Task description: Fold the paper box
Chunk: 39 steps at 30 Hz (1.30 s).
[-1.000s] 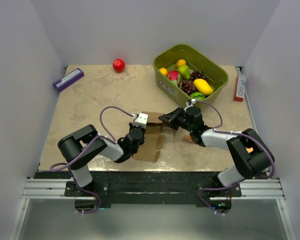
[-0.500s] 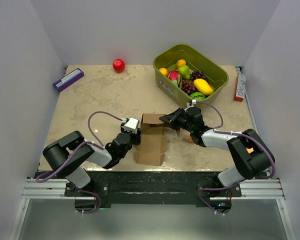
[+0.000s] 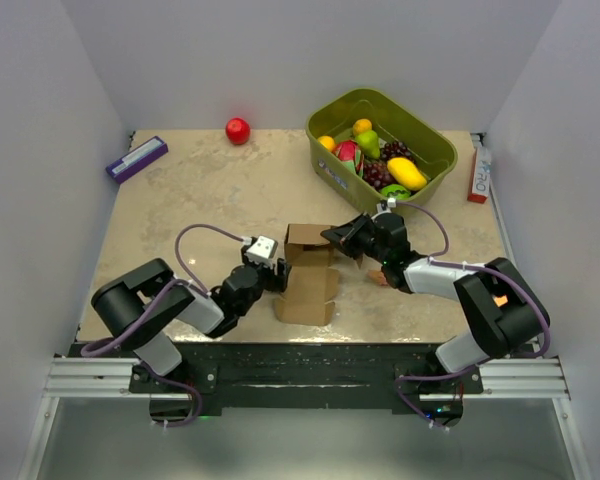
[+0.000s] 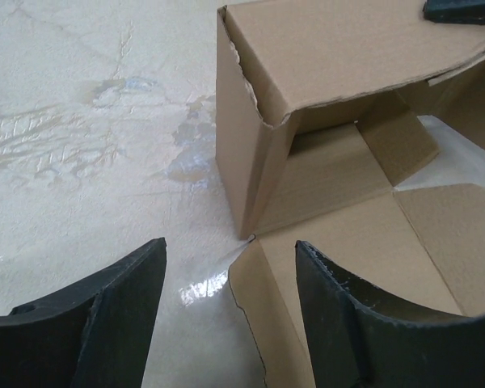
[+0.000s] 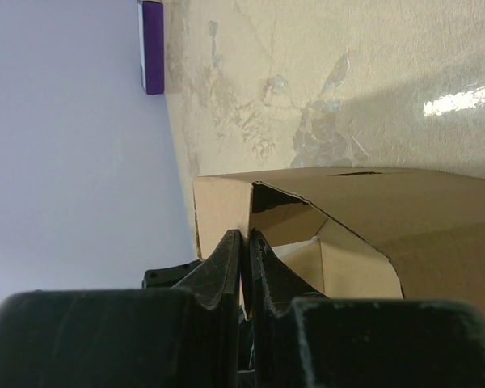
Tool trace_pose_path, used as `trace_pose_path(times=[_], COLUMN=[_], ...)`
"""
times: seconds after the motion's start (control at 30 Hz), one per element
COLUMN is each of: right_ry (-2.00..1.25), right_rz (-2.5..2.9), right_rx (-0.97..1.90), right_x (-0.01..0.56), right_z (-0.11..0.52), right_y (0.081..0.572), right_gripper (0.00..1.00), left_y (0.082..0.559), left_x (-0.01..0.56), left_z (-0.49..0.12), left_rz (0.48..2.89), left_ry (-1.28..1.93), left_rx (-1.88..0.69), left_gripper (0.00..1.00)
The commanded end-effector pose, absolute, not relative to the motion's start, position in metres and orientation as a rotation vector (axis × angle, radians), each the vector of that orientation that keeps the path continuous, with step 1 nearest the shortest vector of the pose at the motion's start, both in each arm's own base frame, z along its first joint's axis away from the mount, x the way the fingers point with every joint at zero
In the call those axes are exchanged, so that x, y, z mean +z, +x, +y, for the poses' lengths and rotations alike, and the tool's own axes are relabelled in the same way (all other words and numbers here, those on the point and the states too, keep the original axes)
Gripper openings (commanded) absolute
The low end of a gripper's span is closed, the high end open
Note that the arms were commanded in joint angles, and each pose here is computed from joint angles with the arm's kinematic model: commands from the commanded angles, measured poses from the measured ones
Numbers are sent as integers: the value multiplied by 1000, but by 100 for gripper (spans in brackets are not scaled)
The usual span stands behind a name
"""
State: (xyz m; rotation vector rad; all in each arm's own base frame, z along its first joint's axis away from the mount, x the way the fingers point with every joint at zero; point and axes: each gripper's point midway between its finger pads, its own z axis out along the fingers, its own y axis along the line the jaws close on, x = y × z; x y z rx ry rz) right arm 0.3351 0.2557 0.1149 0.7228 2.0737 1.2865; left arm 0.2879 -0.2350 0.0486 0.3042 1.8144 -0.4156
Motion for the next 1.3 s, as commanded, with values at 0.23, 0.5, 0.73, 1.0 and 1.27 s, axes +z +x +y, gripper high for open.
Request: trace_pose_path(times=[0.23, 0.5, 0.73, 1.0, 1.27], right_ry=[711, 701, 696, 678, 679], right_rz=[2031, 2035, 2043, 2051, 2063], right_rx=[1251, 1260, 1262, 1266, 1256], right_x=[120, 120, 119, 119, 116], right_z=[248, 253, 255, 259, 258], right_y=[337, 336, 334, 333, 330], right_gripper=[0, 0, 0, 0, 0], left_y=[333, 338, 343, 351, 355], left_x=[75, 77, 79, 88, 100], left_z=[-251, -266, -271, -272, -276], left_rz=[1703, 1658, 1633, 1567, 1517], left_ry=[194, 219, 215, 173, 155], left_rx=[-491, -546, -553, -562, -582], left_gripper=[69, 66, 62, 59, 57])
